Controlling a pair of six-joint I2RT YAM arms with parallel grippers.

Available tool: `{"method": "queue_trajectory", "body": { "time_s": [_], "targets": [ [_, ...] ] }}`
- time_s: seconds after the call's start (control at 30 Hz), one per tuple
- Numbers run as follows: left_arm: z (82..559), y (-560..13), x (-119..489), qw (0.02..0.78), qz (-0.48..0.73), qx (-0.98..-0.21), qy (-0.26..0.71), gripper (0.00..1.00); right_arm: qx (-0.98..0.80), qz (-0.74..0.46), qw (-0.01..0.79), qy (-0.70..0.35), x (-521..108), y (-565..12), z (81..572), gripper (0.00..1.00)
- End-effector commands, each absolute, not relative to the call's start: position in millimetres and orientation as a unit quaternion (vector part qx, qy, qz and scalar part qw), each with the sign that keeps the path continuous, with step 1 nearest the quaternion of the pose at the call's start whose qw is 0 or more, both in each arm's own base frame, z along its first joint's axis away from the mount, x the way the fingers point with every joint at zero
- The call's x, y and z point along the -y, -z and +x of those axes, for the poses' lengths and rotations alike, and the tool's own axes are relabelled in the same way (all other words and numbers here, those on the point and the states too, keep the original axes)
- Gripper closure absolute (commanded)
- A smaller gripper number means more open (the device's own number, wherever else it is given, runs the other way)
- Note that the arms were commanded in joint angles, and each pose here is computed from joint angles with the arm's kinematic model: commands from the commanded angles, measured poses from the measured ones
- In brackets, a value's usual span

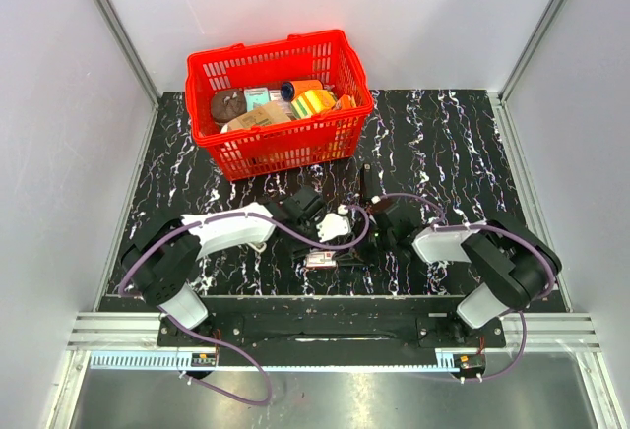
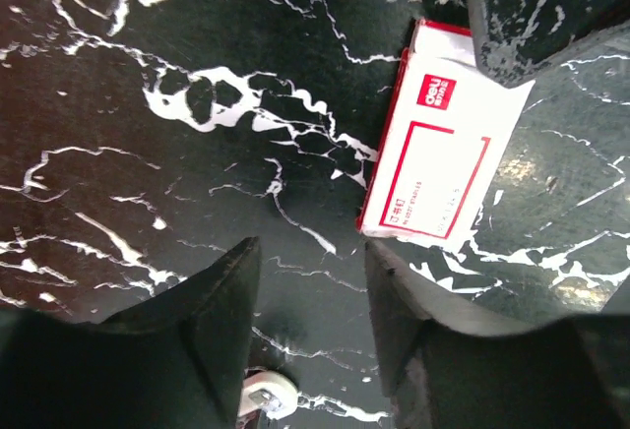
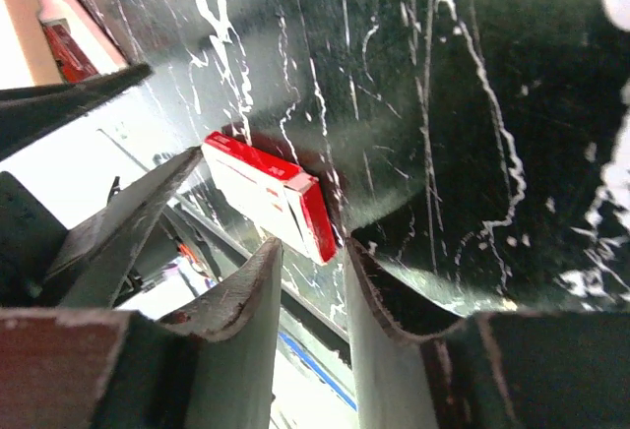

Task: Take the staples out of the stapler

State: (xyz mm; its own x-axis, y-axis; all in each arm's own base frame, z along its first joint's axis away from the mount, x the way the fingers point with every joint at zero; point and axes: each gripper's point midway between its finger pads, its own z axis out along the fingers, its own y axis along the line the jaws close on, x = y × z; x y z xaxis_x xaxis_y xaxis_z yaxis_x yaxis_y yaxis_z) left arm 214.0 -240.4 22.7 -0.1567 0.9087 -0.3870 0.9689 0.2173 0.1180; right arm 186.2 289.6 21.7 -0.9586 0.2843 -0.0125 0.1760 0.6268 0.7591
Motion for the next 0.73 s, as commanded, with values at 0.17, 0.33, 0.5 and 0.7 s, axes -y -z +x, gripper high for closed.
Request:
{"method": "queue_trajectory", "body": {
  "time_s": [0.17,0.33,0.5,0.7],
  "targets": [
    [258,-153,250,0.313,0.554,-0.765,0.099,0.30,-0.940,0.089,0.125,-0.306,-239,-38,202,0.28],
    [267,-223,219,0.375,0.499,-0.774,0.106,0.01,-0.947,0.048,0.176,-0.264,-236,-70,230,0.01],
    [267,-242,168,0.395,0.444,-0.799,0.089,0.01,-0.941,0.009,0.225,-0.253,-238,-112,254,0.00],
    [264,-265,121,0.448,0.375,-0.808,0.074,0.01,-0.925,0.000,0.282,-0.255,-234,-151,270,0.01]
  ]
}}
